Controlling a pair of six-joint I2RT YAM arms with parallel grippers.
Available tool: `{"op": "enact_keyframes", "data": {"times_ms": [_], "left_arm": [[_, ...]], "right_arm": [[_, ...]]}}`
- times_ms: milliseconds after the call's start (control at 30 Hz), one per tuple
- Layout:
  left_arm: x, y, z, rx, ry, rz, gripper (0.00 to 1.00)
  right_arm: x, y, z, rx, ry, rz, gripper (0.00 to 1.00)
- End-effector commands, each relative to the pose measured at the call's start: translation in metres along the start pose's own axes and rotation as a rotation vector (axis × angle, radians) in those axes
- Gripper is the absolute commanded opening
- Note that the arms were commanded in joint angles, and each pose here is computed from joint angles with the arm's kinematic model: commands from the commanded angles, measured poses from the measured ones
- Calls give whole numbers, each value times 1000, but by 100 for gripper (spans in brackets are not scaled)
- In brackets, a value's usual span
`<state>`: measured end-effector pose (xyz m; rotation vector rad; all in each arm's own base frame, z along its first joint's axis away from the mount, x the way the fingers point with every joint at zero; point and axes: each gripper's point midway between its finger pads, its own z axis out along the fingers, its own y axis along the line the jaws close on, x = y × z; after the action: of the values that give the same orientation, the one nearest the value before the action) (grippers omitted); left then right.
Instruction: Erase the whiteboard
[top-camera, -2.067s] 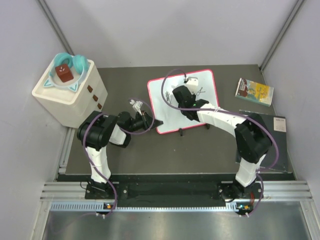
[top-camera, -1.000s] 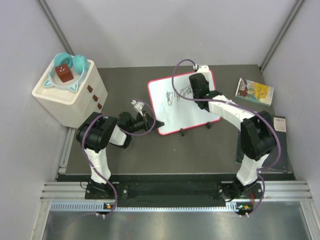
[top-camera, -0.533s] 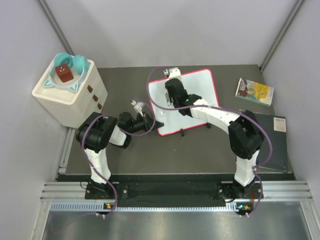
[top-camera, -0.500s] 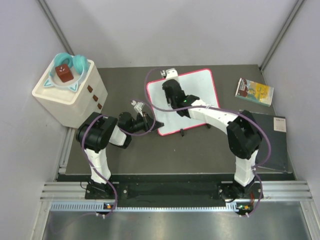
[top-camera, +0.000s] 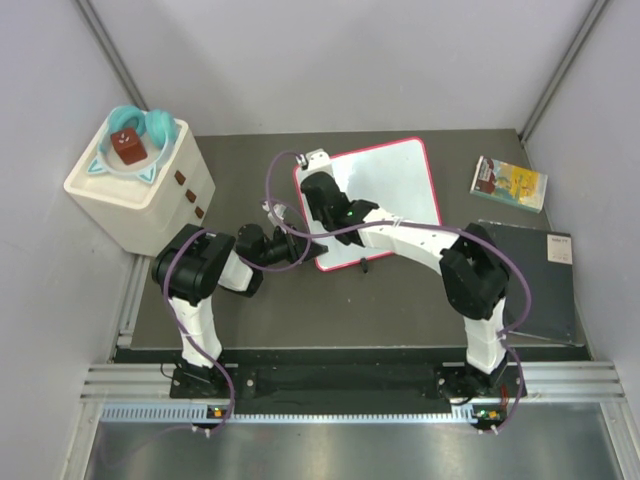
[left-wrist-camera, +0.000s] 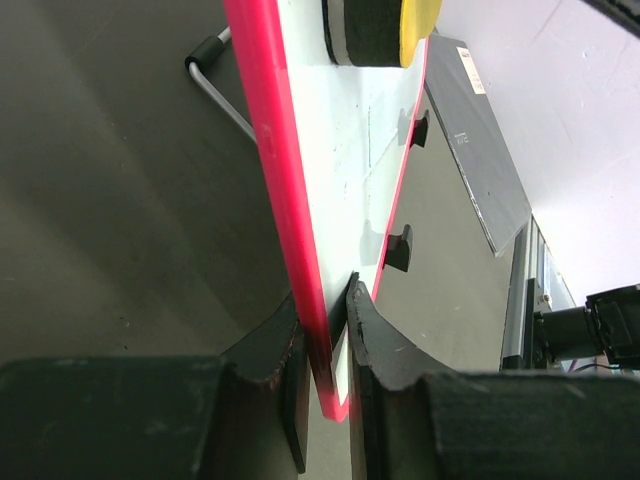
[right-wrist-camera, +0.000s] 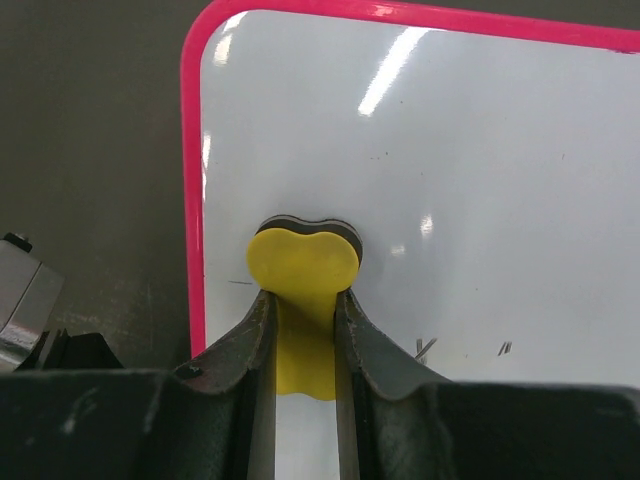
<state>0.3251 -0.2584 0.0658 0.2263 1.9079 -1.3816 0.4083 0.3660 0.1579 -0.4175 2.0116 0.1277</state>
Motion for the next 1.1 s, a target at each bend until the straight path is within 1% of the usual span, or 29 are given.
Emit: {"op": "enact_keyframes", "data": {"times_ms": [0,67,100,133,167,233,267,333,367,433,567,733,867,1067], "left_arm": [[2,-7,0,28,6,150,0],[2,-8,0,29,5,149,0],[2,-8,0,30,4,150,0],[2,-8,0,31,7,149,0],[2,-8,0,31,5,149,0],[3,-8,0,33,7,147,0],[2,-9,0,36,6,149,0],[3,-9,0,38,6,149,0],[3,-9,0,38,6,149,0],[3,-10,0,41,7,151,0],[3,-10,-1,41,6,153,0],[3,-10,0,45,7,151,0],[2,-10,0,44,5,152,0],[3,-10,-1,44,5,153,0]], "right_arm": [[60,-24,2,128,159,-62,0],[62,-40,0,203,160,-38,0],[71,-47,-2,234,176,-38,0],[68,-55,-6,268,162,-5,0],[81,-64,-8,298,179,1,0],[78,-74,-11,337,135,58,0],[92,-82,-13,355,145,54,0],[89,-86,-10,352,90,110,0],[99,-98,-12,365,99,128,0],[106,-105,-9,356,99,196,0],[123,-132,-7,380,140,255,0],[124,-161,-6,388,162,298,0],[117,-165,-1,365,169,284,0],[114,-151,0,278,175,282,0]]}}
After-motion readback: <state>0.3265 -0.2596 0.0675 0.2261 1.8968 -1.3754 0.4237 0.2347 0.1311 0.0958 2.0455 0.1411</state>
